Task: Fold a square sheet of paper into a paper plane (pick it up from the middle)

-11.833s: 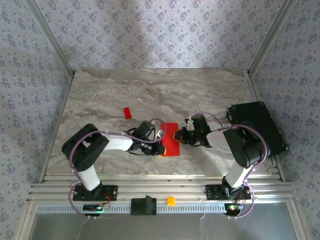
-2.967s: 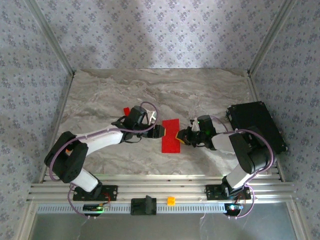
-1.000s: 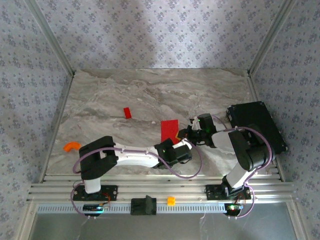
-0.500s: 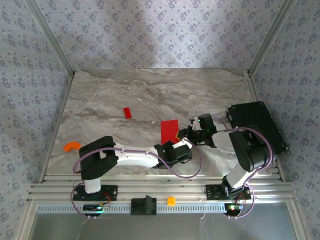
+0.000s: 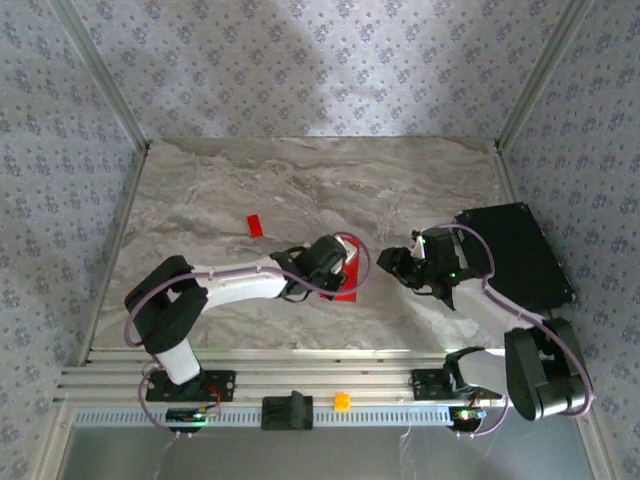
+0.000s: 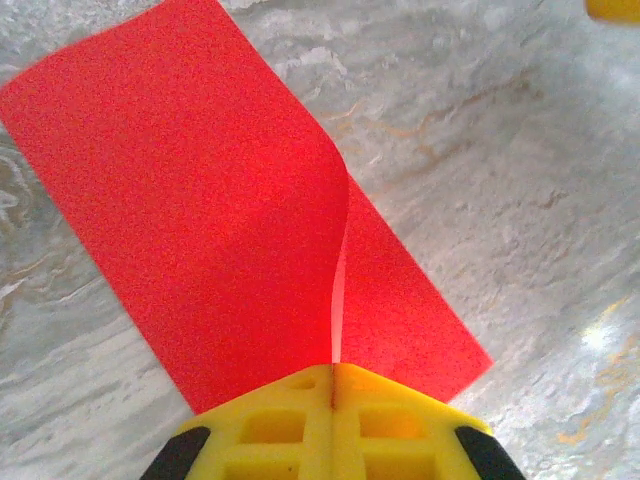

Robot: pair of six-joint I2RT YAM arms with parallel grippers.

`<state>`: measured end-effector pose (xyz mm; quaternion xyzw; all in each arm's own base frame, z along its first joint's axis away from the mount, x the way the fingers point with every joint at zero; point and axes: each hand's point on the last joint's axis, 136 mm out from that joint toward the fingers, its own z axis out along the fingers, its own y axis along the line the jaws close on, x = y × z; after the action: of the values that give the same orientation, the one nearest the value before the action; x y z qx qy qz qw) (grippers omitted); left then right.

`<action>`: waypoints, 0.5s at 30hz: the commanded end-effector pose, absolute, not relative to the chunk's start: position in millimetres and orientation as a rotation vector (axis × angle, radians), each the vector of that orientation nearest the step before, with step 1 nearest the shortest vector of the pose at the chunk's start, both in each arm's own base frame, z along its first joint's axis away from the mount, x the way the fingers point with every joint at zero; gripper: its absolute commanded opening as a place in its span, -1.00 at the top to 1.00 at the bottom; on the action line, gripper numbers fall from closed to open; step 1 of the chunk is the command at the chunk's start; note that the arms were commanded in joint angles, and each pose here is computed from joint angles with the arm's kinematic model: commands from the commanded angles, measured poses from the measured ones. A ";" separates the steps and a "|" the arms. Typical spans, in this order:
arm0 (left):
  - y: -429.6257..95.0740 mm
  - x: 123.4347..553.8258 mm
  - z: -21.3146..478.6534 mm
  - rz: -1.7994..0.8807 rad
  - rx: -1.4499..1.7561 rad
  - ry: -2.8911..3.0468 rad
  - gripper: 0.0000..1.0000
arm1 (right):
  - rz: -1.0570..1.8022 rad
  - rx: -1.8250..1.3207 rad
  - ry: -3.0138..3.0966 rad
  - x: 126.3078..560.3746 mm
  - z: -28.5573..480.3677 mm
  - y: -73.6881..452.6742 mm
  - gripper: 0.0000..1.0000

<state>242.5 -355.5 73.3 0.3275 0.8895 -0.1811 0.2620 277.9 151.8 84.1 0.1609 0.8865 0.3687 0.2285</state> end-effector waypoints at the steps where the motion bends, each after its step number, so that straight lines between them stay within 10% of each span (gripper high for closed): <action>1: -374.3 223.1 83.1 -0.804 0.895 2.457 1.00 | 0.917 0.472 2.477 263.5 67.8 136.7 0.09; 15: -392.1 240.1 84.4 -0.969 0.729 2.517 1.00 | 1.063 0.374 2.510 245.8 71.5 166.9 0.54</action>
<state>232.2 -377.3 68.8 0.2741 0.8948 -0.3100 0.1677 250.9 161.7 74.5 0.1408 0.8938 0.3735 0.2046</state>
